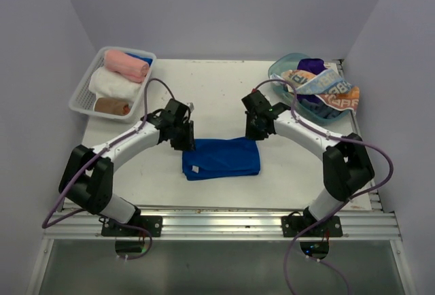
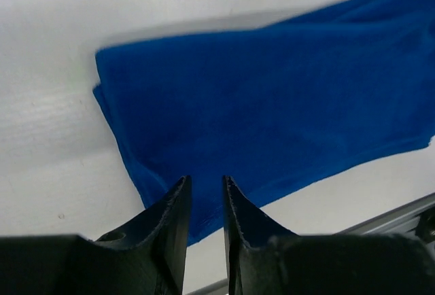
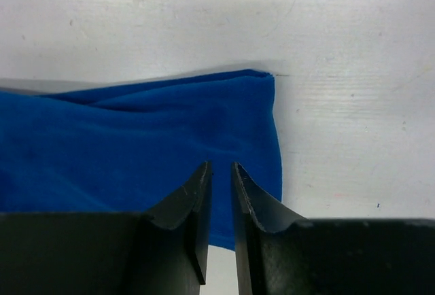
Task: Roll the towels
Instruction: Fold the towel
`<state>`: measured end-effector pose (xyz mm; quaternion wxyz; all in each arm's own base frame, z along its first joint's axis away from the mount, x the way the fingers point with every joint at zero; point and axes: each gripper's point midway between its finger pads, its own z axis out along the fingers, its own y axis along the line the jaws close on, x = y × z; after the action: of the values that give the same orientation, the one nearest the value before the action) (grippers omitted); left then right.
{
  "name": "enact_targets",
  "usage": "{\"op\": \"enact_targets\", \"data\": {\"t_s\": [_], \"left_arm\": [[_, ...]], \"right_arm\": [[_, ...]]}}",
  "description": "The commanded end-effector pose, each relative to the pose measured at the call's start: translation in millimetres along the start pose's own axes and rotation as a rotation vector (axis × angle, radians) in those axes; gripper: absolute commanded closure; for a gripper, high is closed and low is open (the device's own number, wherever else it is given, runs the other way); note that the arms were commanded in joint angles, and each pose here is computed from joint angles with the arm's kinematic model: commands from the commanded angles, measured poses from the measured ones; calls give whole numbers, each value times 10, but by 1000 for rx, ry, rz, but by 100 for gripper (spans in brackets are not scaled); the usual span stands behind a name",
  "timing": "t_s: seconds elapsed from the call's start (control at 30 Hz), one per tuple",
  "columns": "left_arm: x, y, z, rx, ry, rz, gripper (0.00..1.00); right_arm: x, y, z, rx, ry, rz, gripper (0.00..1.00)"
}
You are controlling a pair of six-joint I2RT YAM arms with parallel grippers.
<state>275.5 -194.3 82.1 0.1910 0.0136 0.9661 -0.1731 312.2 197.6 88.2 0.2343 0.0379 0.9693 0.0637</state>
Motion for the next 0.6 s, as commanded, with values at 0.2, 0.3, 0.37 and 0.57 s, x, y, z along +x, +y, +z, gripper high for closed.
{"op": "enact_targets", "data": {"t_s": [0.2,0.3,0.37,0.57], "left_arm": [[865,252,149,3,209,-20,72],[924,323,197,-33,239,-30,73],[915,322,192,-35,241,-26,74],[714,231,5,-25,185,4,73]], "right_arm": [[700,150,91,-37,131,-59,88],[963,43,180,0,184,-54,91],[1023,-29,153,24,189,-46,94],[838,-86,-139,15,77,-26,92]]}}
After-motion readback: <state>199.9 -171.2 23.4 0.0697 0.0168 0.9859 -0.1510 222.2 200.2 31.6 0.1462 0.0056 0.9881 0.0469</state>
